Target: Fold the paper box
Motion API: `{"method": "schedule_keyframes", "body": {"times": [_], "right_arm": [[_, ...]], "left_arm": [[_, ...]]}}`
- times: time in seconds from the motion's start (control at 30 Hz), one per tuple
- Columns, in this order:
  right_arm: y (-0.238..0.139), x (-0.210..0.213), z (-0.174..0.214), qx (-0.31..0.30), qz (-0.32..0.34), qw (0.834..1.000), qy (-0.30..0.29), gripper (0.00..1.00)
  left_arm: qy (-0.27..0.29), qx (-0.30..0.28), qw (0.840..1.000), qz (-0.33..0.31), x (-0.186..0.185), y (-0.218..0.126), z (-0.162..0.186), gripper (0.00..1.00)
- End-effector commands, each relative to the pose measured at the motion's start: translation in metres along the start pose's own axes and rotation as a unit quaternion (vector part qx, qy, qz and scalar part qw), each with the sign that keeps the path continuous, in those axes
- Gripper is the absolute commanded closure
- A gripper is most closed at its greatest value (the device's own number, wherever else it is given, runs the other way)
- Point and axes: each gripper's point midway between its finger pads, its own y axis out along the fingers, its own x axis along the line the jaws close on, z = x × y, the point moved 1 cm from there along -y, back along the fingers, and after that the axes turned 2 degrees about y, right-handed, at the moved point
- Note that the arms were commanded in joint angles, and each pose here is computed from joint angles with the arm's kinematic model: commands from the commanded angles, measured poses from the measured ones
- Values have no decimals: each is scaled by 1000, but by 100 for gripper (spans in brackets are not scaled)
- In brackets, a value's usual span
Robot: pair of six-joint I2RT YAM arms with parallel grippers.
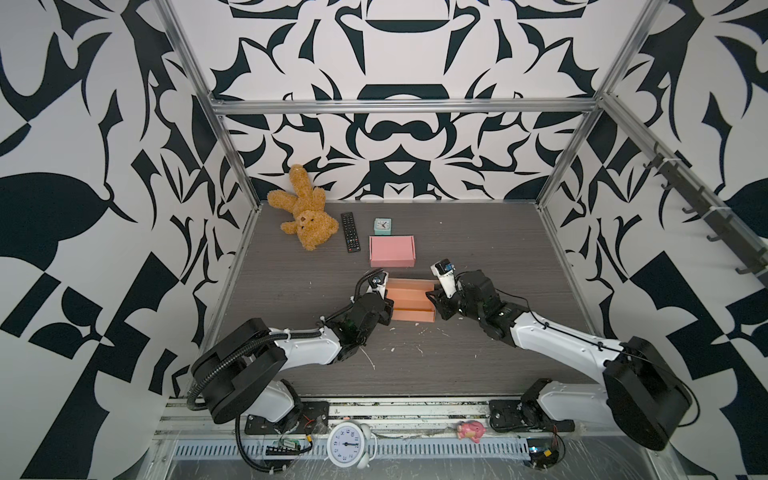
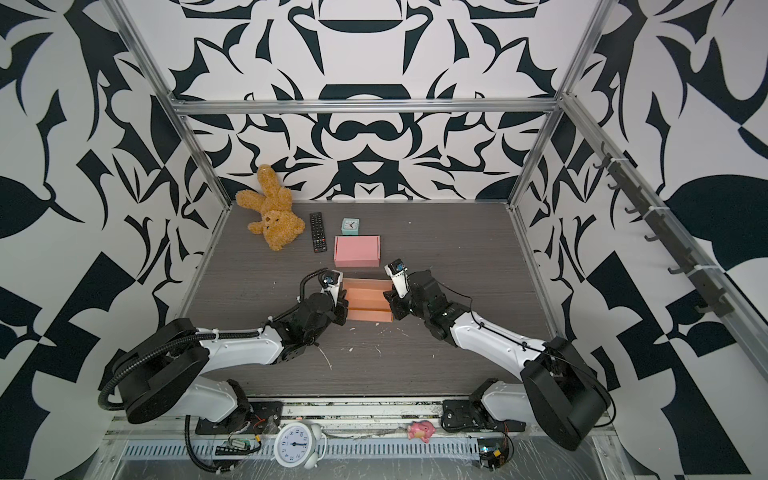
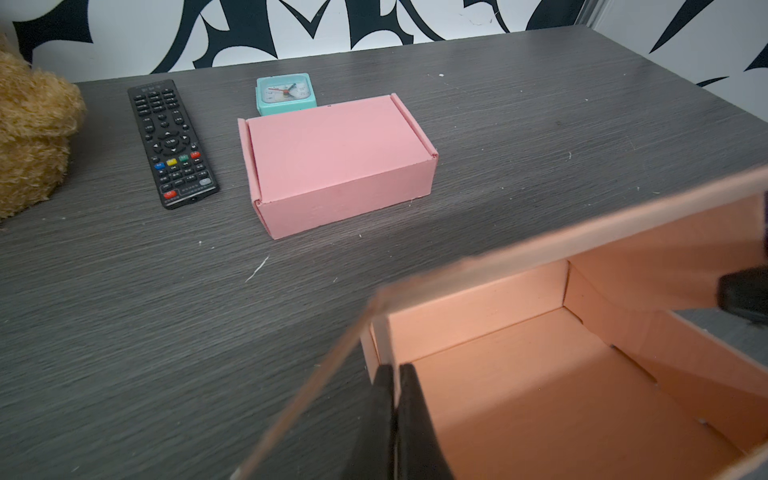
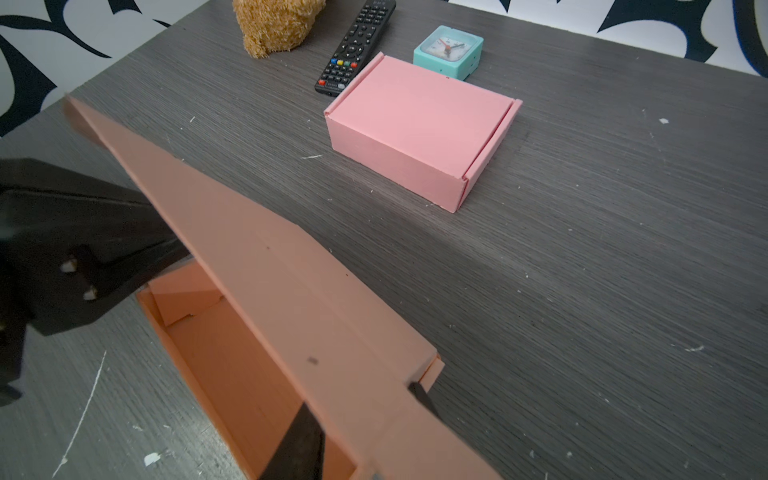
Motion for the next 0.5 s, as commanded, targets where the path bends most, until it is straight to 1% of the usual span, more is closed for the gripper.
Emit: {"method": "schedule_keyframes", "body": {"times": [0.0, 0.23, 0.47], "right_arm": [[-6, 10, -14, -30, -17, 999, -2, 66], [-10, 8, -10, -26, -12, 1000, -1, 62], [-21, 6, -5, -26, -2, 1000, 1, 54]], "left_arm": [[8, 23, 1000, 14, -7, -2, 20, 96], [15, 21, 1000, 7, -10, -4, 24, 96], [19, 19, 1000, 9, -13, -5, 26, 96]]}}
